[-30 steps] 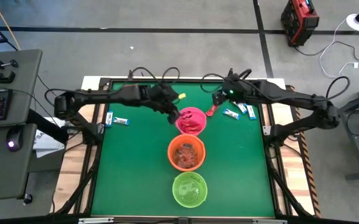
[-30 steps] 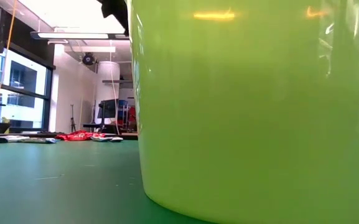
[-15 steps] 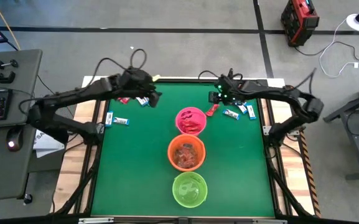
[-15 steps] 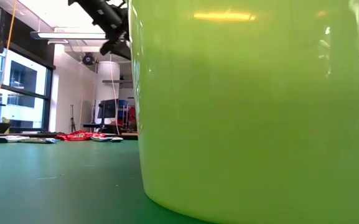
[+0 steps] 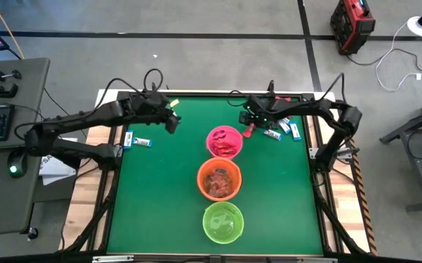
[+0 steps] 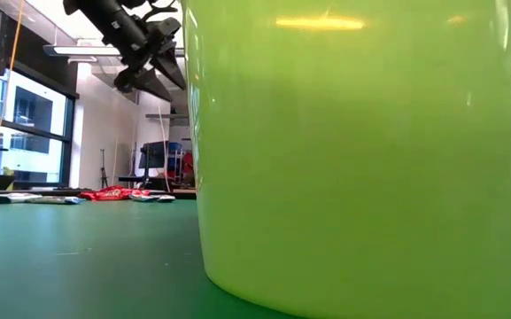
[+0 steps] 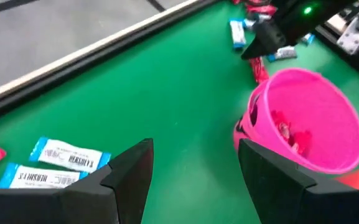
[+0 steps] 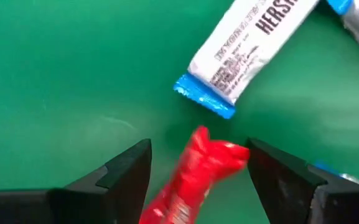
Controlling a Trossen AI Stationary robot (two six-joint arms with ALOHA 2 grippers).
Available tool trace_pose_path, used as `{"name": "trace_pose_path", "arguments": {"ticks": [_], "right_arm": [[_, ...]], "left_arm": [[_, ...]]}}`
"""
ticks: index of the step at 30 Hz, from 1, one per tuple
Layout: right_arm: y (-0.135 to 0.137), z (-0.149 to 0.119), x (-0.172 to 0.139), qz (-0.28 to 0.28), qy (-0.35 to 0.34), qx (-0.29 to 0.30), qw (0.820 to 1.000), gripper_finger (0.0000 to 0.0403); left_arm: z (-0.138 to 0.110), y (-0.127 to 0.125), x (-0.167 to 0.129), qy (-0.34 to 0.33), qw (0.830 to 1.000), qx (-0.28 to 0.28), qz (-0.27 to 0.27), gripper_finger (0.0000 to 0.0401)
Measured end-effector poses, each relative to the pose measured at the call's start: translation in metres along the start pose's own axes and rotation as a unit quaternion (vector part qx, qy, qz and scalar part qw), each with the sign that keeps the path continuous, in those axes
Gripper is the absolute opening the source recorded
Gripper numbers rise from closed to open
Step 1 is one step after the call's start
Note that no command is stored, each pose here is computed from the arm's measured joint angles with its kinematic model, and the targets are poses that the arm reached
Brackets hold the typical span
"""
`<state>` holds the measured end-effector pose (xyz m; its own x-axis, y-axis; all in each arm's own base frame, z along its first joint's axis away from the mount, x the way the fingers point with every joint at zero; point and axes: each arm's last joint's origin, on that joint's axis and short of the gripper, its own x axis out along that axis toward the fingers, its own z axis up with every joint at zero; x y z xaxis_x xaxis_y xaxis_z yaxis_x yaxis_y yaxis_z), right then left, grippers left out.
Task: Sort candy by brand, put in halloween buckets
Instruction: Put the red chocolate into the pink bucket
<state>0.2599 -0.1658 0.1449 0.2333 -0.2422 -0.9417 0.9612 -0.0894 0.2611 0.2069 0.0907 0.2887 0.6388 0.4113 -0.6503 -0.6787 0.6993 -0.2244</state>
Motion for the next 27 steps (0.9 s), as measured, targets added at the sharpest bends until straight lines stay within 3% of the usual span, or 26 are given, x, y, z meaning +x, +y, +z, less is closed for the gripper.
{"name": "trace_pose_path", "arguments": {"ticks": [5,13,20,24,27], "right_arm": [[0.001,-0.011,-0.001,-0.014,0.012,-0.004,1.000,0.0209],[0.005,-0.032,-0.022,-0.018,0.011,-0.057,0.998,0.0025],[-0.003,-0.024,-0.087,0.045,-0.077,-0.077,0.993,0.0033],[-0.006,-0.023,-0.126,0.121,-0.128,-0.081,0.981,0.0010],[-0.003,-0.027,-0.150,0.199,-0.150,-0.096,0.964,0.0017]], "left_arm": [[-0.001,0.000,0.002,0.002,1.000,0.005,0.000,0.0225],[0.001,0.004,0.003,-0.003,1.000,0.025,0.007,0.0225],[0.009,0.013,0.004,-0.029,0.999,0.009,0.018,0.0225],[0.013,0.014,0.004,-0.044,0.999,-0.007,0.015,0.0225],[0.015,0.014,0.004,-0.054,0.998,-0.018,0.010,0.0225]]}}
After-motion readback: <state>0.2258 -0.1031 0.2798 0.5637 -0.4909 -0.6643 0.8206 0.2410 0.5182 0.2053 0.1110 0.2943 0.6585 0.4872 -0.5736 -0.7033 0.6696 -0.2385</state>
